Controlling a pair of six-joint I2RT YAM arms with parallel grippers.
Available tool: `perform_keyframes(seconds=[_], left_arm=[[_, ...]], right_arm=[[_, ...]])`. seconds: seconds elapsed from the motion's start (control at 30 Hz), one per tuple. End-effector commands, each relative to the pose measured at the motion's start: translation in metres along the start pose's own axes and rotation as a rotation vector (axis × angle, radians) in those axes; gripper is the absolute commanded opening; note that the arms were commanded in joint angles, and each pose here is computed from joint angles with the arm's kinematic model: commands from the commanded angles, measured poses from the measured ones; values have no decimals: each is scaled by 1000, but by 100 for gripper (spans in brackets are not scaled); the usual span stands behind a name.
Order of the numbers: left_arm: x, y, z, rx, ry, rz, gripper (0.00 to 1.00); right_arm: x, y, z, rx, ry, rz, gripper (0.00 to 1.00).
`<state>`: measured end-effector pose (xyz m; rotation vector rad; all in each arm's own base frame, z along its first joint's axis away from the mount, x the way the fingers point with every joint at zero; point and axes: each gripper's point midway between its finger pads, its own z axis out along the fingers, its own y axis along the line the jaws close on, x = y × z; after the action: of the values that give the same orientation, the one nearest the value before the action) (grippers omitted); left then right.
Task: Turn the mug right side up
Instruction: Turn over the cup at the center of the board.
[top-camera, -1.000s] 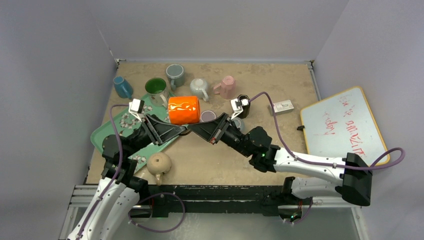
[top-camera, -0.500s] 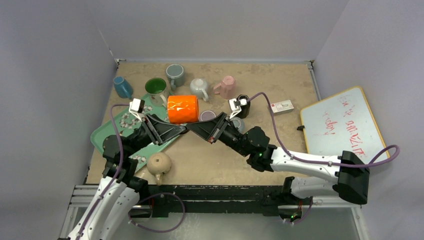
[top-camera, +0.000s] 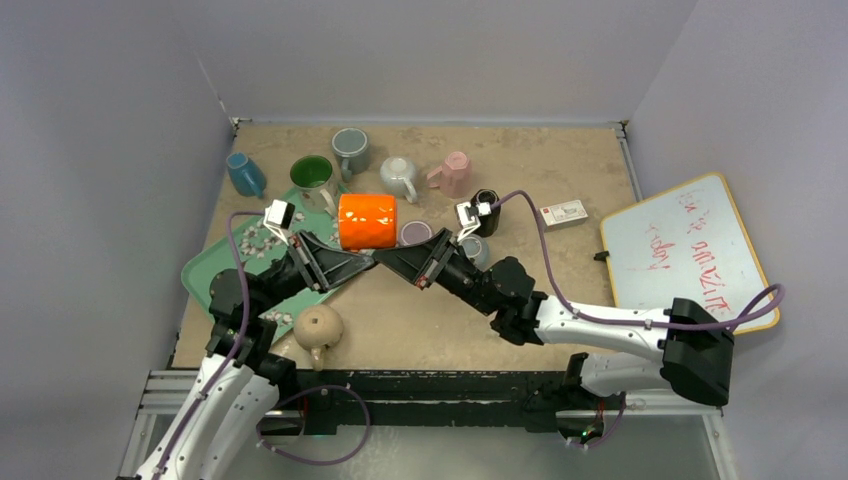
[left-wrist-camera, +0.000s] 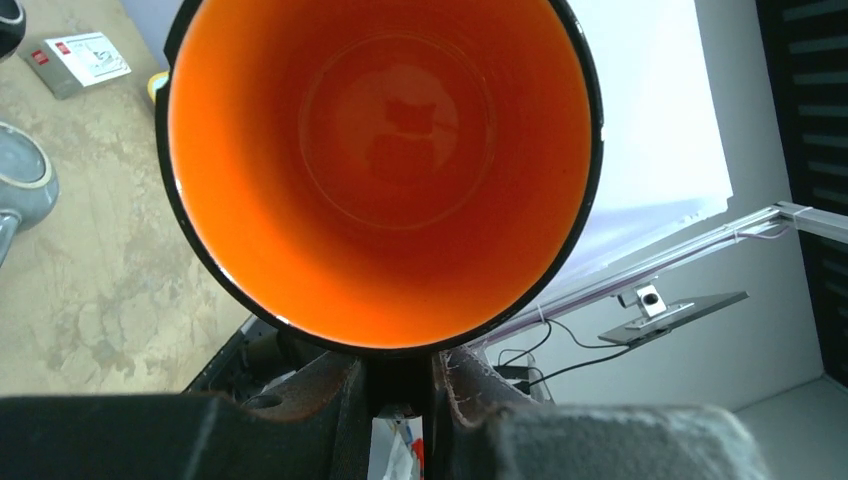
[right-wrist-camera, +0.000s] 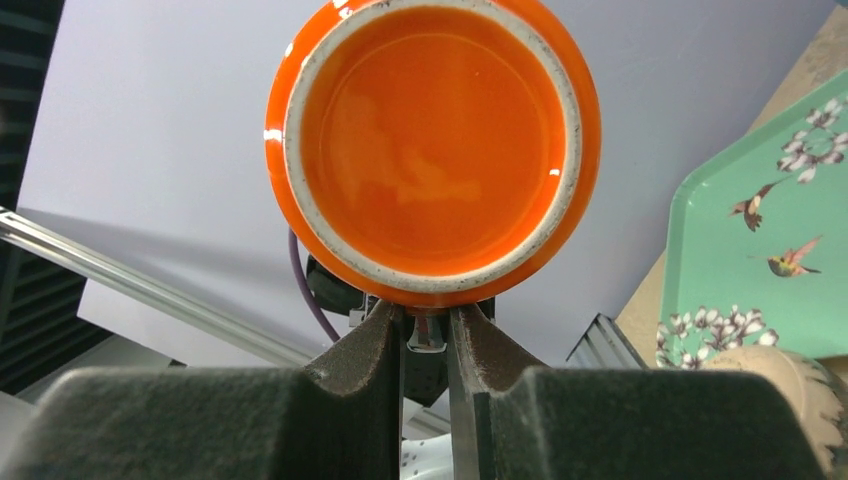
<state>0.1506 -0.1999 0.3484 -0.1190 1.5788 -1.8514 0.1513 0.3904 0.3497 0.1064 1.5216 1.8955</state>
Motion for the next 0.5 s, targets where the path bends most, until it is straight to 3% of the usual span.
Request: perform_keyframes(seconds=[0.0, 0.33, 0.47], left_arm=[[-13, -9, -2, 25, -90, 71, 0], [-14, 1, -3, 12, -107, 66, 0], [-15, 7, -4, 1, -123, 76, 0]], right_arm=[[1, 20, -13, -71, 12, 7, 3], [-4, 18, -18, -32, 3, -36, 33], [-5, 9, -19, -4, -1, -38, 39]])
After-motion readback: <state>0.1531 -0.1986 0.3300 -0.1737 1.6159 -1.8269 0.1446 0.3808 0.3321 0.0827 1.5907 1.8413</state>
